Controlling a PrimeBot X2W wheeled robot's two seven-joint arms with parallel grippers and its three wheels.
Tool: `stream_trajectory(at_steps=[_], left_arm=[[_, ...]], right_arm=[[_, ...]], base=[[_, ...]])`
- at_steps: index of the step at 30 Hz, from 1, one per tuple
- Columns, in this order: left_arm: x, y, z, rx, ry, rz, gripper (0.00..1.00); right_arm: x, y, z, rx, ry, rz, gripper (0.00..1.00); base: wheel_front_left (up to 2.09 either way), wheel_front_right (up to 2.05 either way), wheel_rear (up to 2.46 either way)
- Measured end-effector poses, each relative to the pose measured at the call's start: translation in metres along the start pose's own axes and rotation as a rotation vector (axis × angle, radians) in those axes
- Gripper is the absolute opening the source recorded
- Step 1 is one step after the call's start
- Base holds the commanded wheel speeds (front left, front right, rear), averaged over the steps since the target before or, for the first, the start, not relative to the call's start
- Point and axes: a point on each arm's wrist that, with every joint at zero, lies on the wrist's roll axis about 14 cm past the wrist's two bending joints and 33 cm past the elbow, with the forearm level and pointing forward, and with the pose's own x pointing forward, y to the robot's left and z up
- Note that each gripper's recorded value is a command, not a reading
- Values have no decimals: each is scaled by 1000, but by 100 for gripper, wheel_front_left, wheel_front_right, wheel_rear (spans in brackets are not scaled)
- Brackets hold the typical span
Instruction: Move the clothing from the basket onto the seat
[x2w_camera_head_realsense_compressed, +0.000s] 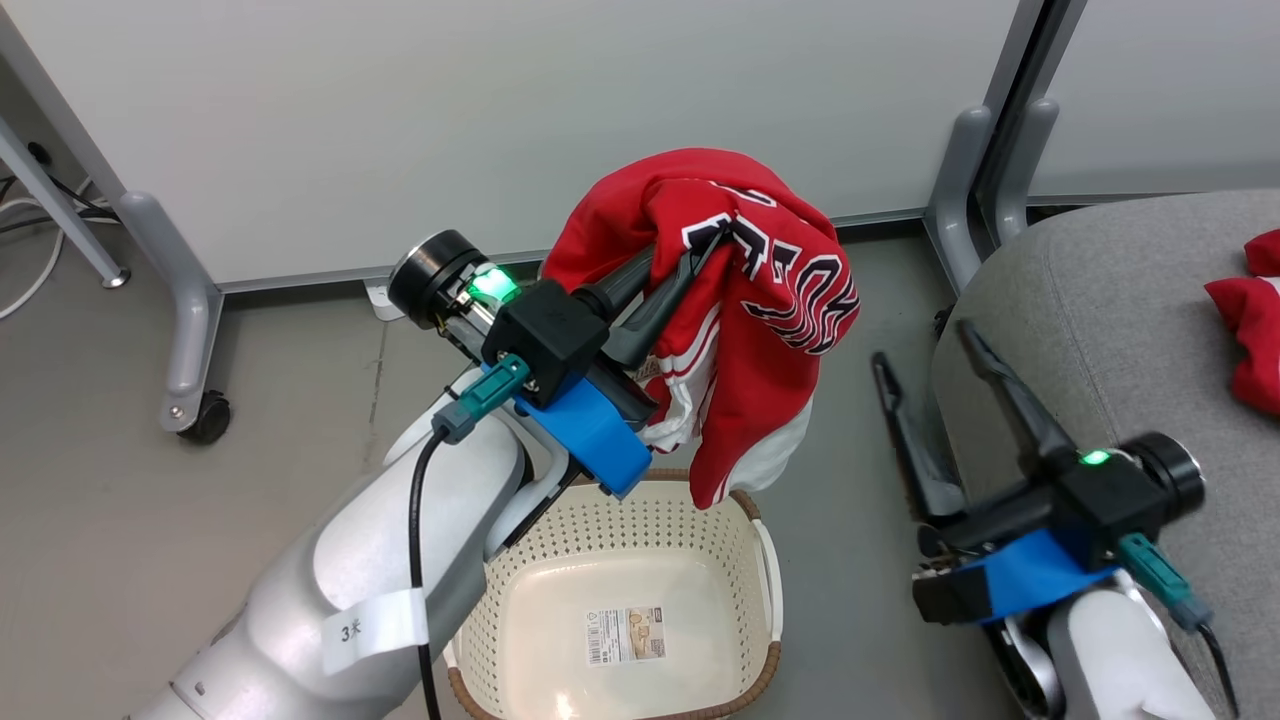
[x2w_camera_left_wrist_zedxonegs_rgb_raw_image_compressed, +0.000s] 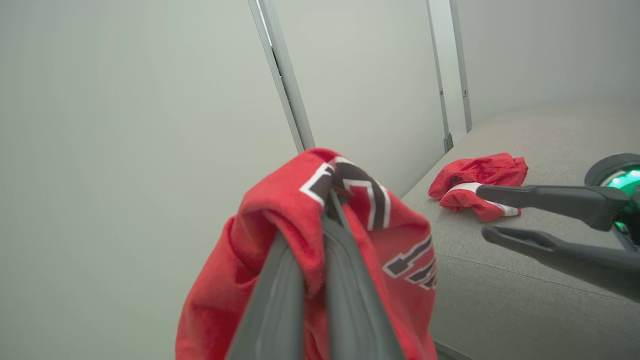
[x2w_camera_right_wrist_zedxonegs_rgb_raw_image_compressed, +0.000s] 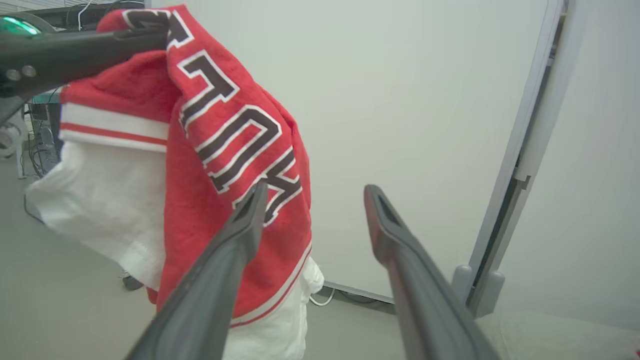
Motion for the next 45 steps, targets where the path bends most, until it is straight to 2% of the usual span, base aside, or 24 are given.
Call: stream_trajectory(at_steps=[10,19,21,29,30,31,45], left_arm=[[5,1,-7,2,11,-12,0],[6,-5,-16,-6,26,-32,0],[8,-7,-18,-10,29,-39,0],[11,-8,-19,-9,26,-49,0],[11,-9,-19,-10,27,-49,0],[11,-9,-19,-10,26,-50,0],[11,-10,-16,-6,21,-53,0]], right_arm=[[37,42,15,-29,-62,179,100],[60,53,6,-62,-43,236,100],[67,57,1,-119,-31,264,100],[77,52,-27,-189,54,280,100],[77,52,-31,-186,66,278,46],[78,52,-34,-179,77,275,0],[80,54,-32,-127,77,264,0]], base=[[0,0,0],[0,0,0],[0,0,0],[0,0,0],[0,0,0],[0,0,0],[0,0,0]])
